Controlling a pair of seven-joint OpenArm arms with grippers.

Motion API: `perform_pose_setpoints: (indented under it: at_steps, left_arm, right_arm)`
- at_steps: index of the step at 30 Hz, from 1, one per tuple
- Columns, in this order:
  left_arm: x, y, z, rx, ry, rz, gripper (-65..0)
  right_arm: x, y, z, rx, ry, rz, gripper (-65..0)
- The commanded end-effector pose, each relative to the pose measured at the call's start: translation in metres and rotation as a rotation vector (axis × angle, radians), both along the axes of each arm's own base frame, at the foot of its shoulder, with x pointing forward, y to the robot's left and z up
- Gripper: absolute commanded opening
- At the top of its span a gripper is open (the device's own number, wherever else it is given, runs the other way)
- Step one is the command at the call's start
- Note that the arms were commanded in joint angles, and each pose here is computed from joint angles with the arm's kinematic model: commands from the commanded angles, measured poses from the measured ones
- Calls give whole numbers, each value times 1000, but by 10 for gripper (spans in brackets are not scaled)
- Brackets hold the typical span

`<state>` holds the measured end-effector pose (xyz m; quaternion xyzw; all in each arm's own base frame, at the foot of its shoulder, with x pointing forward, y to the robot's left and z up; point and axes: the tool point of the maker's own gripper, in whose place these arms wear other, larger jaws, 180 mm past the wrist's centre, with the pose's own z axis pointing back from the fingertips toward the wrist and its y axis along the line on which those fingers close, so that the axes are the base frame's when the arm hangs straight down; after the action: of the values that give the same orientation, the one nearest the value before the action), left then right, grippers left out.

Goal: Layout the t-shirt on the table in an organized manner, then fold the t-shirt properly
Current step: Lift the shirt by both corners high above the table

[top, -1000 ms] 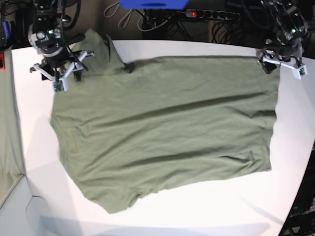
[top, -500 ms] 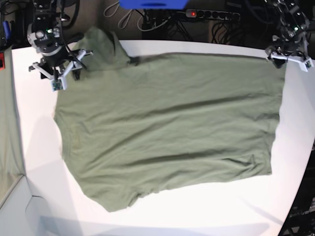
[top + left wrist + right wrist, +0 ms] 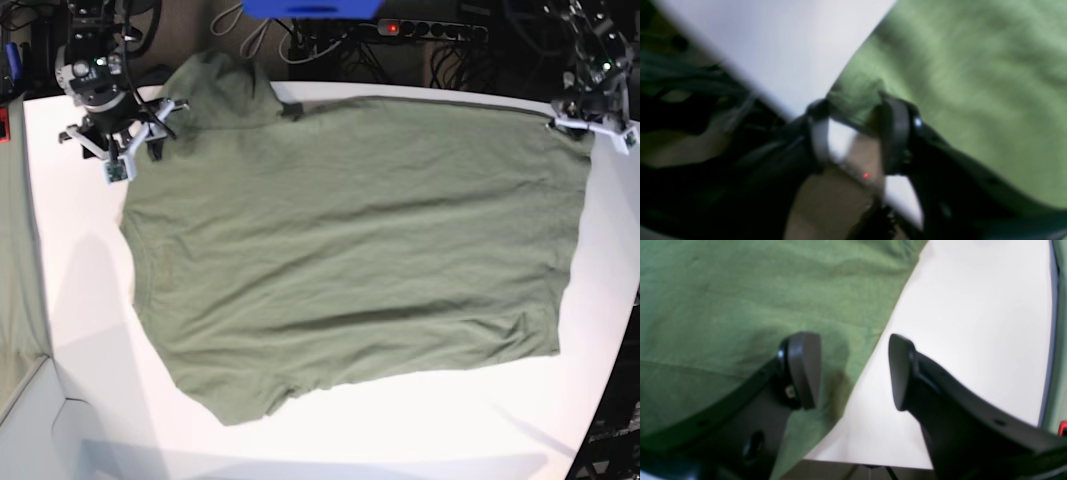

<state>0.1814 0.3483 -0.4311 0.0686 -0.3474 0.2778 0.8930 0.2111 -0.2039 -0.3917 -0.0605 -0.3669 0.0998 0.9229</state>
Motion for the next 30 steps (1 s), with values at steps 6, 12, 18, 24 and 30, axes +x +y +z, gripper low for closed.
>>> perform_pose_setpoints:
  at_steps: [6, 12, 18, 24, 30]
  left_arm:
    - [9, -20, -5, -34, 13, -66, -510]
    - [10, -23, -6, -39, 13, -70, -596]
    - [16, -23, -2, -35, -2, -70, -650]
    - [21, -27, -2, -37, -5, -84, -650]
    - [29, -32, 0, -40, -16, -104, -650]
  right_arm:
    - [6, -5, 12, -14, -45, -3, -320]
    - [2, -10, 12, -20, -40, -16, -300]
    - [-8, -5, 16, -22, -35, -1, -257]
    - [-25, 7, 6, 24, 3, -28, -258]
    - [-34, 20, -8, 65, 38, -41, -258]
